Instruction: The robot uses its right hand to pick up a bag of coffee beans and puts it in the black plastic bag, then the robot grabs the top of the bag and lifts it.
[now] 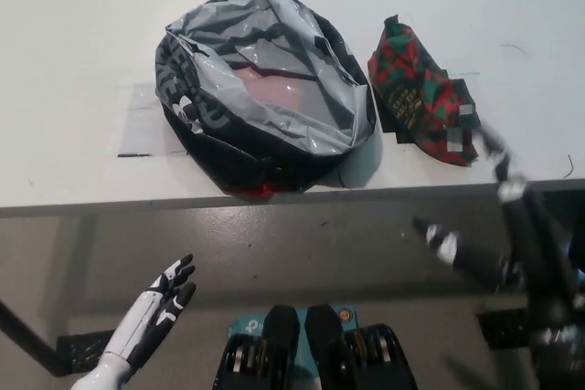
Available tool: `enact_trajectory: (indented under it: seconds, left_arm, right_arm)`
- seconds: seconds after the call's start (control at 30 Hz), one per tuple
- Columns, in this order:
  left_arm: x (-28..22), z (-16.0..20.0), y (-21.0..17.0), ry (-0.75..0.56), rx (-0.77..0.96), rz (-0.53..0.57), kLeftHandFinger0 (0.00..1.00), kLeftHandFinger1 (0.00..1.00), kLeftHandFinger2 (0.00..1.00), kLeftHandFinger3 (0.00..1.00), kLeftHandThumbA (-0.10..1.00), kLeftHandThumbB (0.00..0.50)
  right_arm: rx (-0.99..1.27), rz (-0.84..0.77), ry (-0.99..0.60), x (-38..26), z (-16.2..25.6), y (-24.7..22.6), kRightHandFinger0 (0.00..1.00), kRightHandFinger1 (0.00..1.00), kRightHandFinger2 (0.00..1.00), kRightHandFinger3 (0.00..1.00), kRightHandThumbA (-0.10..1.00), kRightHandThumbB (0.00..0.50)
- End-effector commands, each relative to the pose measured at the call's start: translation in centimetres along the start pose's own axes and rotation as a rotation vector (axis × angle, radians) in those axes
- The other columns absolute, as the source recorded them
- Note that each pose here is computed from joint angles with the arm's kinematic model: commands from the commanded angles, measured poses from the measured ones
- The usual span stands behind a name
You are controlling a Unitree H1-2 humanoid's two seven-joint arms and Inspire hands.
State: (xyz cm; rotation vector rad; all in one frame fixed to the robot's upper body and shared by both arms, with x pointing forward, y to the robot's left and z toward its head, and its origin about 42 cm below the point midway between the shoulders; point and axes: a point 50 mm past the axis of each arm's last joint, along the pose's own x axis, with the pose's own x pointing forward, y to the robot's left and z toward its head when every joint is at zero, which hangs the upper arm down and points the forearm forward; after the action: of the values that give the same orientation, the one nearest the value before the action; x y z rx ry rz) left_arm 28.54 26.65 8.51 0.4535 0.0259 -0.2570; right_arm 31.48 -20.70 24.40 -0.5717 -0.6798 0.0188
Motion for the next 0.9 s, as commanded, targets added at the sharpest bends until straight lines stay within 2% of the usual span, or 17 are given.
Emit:
enact_trajectory:
  seconds: [0.0,0.03,0.2,0.27,0.37,0.4,0.47,0.63,0.87]
  left_arm:
    - [-0.1,1.5,1.2,-0.091,0.061,-0.006,1.00,1.00,1.00,1.00,1.00,0.148]
    - [0.1,1.7,1.2,-0.097,0.065,-0.003,1.00,1.00,1.00,1.00,1.00,0.145]
    - [0.1,1.6,1.1,-0.099,0.055,-0.003,1.00,1.00,1.00,1.00,1.00,0.157]
    - [0.1,1.7,1.1,-0.101,0.061,-0.006,1.00,1.00,1.00,1.00,1.00,0.175]
    - [0.2,1.8,1.1,-0.103,0.064,-0.006,1.00,1.00,1.00,1.00,1.00,0.175]
    - [0.2,1.8,1.1,-0.105,0.063,-0.006,1.00,1.00,1.00,1.00,1.00,0.173]
    - [0.2,1.7,1.1,-0.106,0.056,-0.006,1.00,1.00,1.00,1.00,1.00,0.175]
    - [0.4,1.8,1.3,-0.109,0.056,-0.004,1.00,1.00,1.00,1.00,1.00,0.195]
    - [0.2,1.8,1.2,-0.111,0.069,-0.009,1.00,1.00,1.00,1.00,1.00,0.176]
  right_arm:
    - [-0.295,-0.107,0.007,9.7,4.2,-5.9,1.00,1.00,1.00,1.00,0.99,0.399]
    - [-0.304,-0.099,0.024,11.7,4.1,-6.2,1.00,1.00,1.00,1.00,1.00,0.392]
    - [-0.327,-0.049,0.110,16.2,3.3,-6.5,1.00,1.00,1.00,1.00,1.00,0.452]
    - [-0.346,-0.014,0.158,18.4,2.4,-6.4,1.00,1.00,1.00,1.00,0.98,0.454]
    - [-0.386,0.025,0.207,20.6,1.4,-6.1,1.00,1.00,1.00,1.00,0.99,0.460]
    - [-0.390,0.032,0.217,20.9,1.3,-6.1,1.00,1.00,1.00,1.00,0.96,0.433]
    - [-0.392,0.059,0.258,22.2,0.3,-5.8,1.00,1.00,1.00,1.00,0.99,0.481]
    - [-0.389,0.079,0.326,24.3,-1.7,-5.2,1.00,1.00,1.00,1.00,0.99,0.459]
    - [-0.368,0.123,0.430,25.7,-3.8,-3.4,1.00,1.00,1.00,1.00,0.97,0.454]
